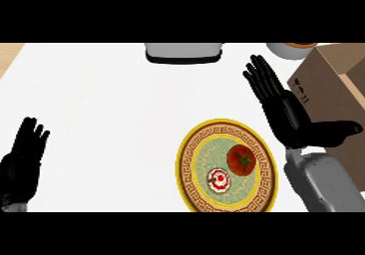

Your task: Pick the cupcake from the plate and place it in the cardboard box

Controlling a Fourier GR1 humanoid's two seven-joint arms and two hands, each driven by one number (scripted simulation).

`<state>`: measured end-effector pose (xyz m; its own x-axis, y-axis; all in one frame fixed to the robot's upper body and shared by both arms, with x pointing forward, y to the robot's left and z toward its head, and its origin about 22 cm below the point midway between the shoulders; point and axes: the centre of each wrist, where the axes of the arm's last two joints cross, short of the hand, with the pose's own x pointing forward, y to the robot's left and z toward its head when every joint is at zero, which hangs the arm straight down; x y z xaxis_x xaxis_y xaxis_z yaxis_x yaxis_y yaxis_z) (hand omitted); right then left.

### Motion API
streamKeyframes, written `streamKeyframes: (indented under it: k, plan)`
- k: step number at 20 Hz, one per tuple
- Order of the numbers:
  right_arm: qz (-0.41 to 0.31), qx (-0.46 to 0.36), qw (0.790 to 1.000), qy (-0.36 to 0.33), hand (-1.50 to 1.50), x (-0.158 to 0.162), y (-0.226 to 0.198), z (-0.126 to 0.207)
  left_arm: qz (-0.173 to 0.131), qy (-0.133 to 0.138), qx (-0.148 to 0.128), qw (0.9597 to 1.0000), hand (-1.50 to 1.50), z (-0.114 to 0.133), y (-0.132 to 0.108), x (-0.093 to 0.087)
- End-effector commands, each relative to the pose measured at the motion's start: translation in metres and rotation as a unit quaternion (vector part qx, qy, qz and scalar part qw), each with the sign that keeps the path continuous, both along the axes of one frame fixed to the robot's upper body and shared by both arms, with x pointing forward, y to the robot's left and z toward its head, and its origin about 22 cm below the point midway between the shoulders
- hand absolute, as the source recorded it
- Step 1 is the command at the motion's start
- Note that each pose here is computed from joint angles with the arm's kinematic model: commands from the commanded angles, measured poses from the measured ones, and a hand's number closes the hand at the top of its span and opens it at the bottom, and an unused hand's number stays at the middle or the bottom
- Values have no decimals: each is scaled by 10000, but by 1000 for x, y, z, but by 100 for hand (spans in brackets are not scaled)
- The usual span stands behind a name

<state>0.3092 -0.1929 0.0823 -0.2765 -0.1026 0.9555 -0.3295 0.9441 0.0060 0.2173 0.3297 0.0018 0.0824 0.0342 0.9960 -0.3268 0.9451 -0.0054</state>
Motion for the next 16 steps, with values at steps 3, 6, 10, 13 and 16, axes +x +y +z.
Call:
streamKeyframes:
  k: [3,6,10,13,16]
  plan:
    - [114,-392,9987,302,-150,-11,-34,16,-549,-63,114,9984,0,33,-14,22]
    - [286,-725,9941,753,-150,-36,-28,31,-1088,18,389,9933,0,58,1,19]
    - [-1858,-655,9755,-980,-150,-53,-49,11,-1096,252,38,9936,0,43,-7,15]
    - [-1195,-809,9777,-1527,-150,-91,-42,11,-1175,220,2,9928,0,42,-13,17]
    - [-738,-1367,9718,-1773,-150,-115,-45,19,-1129,169,32,9935,0,38,-7,22]
